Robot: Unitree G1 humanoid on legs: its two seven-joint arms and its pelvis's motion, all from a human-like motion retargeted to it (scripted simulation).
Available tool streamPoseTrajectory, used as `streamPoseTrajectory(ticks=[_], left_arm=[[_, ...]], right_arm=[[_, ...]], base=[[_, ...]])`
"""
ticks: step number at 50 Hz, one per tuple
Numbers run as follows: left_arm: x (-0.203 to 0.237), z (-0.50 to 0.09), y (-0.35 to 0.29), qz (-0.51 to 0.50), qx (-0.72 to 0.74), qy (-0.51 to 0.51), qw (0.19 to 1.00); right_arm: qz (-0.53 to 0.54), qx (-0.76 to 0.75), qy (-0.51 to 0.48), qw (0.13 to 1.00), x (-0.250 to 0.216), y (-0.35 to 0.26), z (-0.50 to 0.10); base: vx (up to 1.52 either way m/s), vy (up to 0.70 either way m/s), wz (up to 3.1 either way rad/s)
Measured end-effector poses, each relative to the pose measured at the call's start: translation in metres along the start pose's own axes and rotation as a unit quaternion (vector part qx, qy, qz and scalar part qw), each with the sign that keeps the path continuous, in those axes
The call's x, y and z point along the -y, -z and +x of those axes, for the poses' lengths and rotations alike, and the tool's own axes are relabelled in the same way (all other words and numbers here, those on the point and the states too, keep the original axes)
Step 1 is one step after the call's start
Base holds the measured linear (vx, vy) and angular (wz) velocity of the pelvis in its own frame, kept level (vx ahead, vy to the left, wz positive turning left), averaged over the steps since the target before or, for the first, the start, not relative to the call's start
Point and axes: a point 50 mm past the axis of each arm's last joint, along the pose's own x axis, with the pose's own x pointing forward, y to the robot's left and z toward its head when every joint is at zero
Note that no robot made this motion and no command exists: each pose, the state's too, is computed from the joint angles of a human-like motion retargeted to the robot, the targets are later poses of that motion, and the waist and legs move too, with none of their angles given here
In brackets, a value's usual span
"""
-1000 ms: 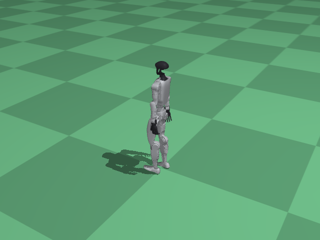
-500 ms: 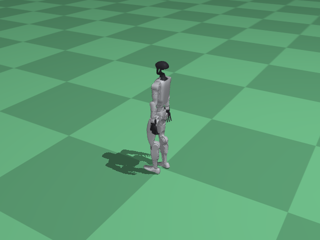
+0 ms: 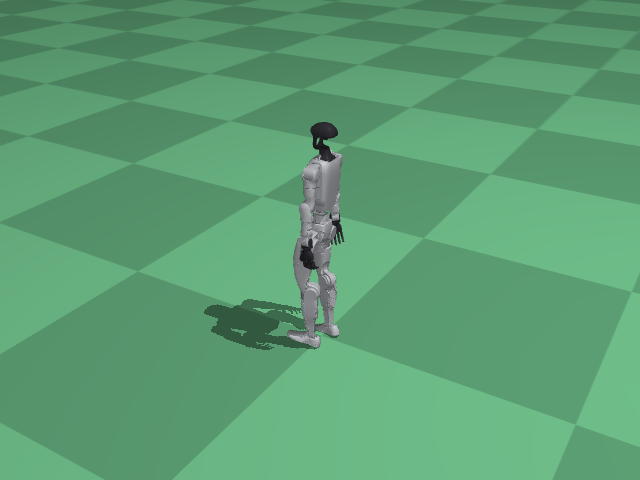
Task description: Upper body actions
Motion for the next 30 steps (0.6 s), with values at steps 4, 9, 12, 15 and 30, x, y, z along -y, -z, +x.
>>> streamPoseTrajectory(ticks=[4, 9, 12, 15, 30], left_arm=[[0.0001, 0.0, 0.0, 0.0, 0.0, 0.0, 1.0], [0.0, 0.0, 0.0, 0.0, 0.0, 0.001, 1.0], [0.0, 0.0, 0.0003, -0.001, 0.0, 0.0, 1.0], [0.0, 0.0001, 0.0007, -0.001, -0.001, 0.001, 1.0], [0.0006, 0.0002, 0.0022, -0.002, -0.003, 0.001, 1.0]], right_arm=[[-0.001, 0.001, 0.0, 1.0, 0.0, -0.0004, 0.0], [-0.002, 0.002, 0.0, 1.0, 0.0, -0.001, 0.0], [-0.003, 0.002, 0.0, 1.0, 0.0, -0.0012, 0.0], [-0.003, 0.003, -0.001, 1.0, -0.0001, -0.0013, 0.0], [-0.005, 0.002, -0.002, 1.0, -0.0006, -0.0011, 0.0]], base=[[0.0, 0.0, 0.0], [0.0, 0.0, 0.0], [0.0, 0.0, 0.0], [0.0, 0.0, 0.0], [0.0, 0.0, 0.0]])
